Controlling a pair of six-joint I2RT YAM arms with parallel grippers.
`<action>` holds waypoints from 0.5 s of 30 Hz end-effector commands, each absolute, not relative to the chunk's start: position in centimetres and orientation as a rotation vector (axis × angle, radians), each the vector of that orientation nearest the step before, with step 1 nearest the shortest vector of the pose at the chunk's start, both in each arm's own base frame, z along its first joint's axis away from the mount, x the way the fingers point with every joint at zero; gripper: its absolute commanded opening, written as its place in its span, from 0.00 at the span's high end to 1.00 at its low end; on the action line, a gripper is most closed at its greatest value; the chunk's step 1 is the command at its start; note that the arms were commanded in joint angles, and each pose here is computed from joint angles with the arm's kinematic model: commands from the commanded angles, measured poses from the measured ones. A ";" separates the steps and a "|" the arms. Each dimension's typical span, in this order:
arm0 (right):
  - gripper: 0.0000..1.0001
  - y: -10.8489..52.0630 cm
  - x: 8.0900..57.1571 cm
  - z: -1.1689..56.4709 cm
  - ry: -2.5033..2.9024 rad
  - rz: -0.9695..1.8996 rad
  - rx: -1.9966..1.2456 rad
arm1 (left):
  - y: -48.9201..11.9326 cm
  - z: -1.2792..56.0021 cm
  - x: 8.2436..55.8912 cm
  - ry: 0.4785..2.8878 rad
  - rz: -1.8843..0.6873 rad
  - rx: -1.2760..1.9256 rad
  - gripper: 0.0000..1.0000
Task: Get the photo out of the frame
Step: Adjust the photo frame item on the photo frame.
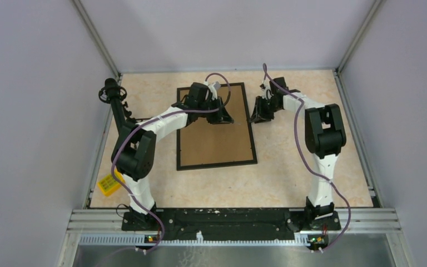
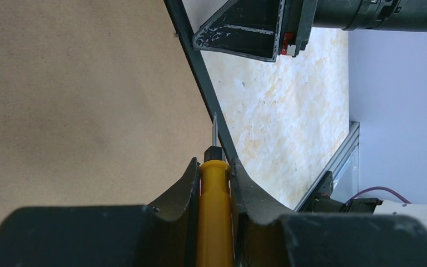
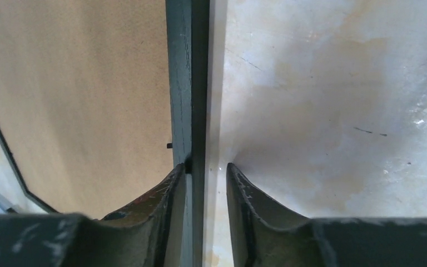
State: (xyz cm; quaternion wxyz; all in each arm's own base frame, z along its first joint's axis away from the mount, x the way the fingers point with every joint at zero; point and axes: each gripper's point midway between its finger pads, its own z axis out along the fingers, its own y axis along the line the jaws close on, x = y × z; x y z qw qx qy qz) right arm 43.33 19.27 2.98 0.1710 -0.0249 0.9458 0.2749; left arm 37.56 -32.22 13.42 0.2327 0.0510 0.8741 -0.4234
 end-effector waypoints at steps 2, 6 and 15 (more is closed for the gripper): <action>0.62 18.8 42.5 3.3 2.697 0.545 -0.196 | -32.7 13.9 38.0 2.363 -1.203 0.150 1.00; 0.61 19.4 43.8 3.8 2.679 0.443 -0.248 | -32.6 14.0 38.0 2.361 -1.204 0.149 1.00; 0.64 20.2 44.6 1.9 2.723 0.306 -0.266 | -32.6 14.2 37.9 2.354 -1.208 0.154 1.00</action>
